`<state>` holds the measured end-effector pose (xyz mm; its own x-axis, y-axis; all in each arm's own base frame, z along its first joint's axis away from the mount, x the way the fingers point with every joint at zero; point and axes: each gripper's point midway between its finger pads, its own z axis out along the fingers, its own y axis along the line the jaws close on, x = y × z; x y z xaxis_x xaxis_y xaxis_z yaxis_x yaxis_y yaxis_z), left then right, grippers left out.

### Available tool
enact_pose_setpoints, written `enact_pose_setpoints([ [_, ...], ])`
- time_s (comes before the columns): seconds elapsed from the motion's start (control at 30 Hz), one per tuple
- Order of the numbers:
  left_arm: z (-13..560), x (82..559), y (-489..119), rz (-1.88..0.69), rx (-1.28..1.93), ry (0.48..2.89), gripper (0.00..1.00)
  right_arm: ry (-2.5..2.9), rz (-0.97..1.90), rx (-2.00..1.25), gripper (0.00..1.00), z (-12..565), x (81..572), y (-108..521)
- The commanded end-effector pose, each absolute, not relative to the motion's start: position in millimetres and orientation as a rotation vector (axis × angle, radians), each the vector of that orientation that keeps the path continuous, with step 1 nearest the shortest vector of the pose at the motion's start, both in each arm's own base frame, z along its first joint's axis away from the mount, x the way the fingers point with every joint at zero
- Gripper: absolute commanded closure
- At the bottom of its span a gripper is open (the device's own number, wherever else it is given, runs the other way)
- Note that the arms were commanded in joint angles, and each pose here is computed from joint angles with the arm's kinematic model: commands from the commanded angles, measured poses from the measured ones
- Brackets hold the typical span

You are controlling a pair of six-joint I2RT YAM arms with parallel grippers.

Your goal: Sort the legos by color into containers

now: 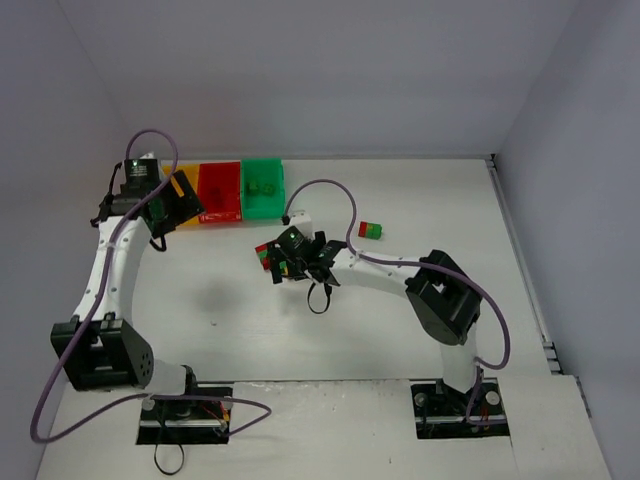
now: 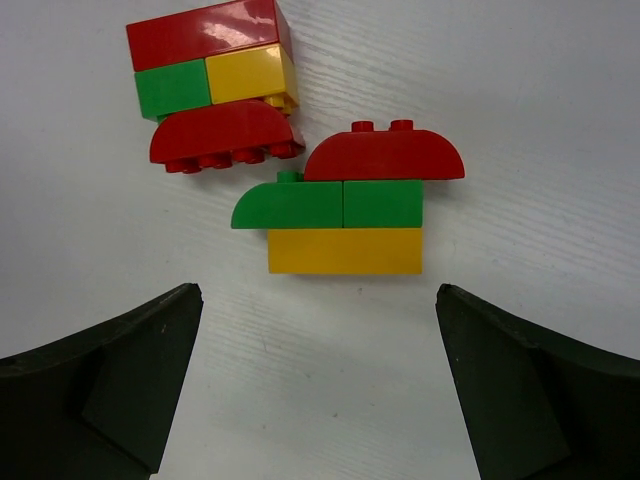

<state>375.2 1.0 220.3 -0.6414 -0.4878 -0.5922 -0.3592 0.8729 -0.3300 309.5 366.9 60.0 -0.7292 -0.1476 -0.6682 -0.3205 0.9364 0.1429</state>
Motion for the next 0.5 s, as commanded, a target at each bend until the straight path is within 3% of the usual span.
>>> enact_pose_setpoints([
  [0.0, 236.5, 342.6, -17.6, -0.332, -0.569, 2.317, 0.25, 2.35, 0.261, -0.238, 0.0, 72.7, 328.6, 366.0],
  [0.2, 230.8, 301.8, -23.7, -0.336, -0.52, 2.35, 0.25, 2.356, 0.184, -0.244, 0.0, 58.7, 333.7, 360.5],
  [0.47, 230.3, 292.5, -35.6, -0.385, -0.485, 2.358, 0.25, 2.366, 0.133, -0.341, 0.02, 37.0, 337.1, 362.1],
])
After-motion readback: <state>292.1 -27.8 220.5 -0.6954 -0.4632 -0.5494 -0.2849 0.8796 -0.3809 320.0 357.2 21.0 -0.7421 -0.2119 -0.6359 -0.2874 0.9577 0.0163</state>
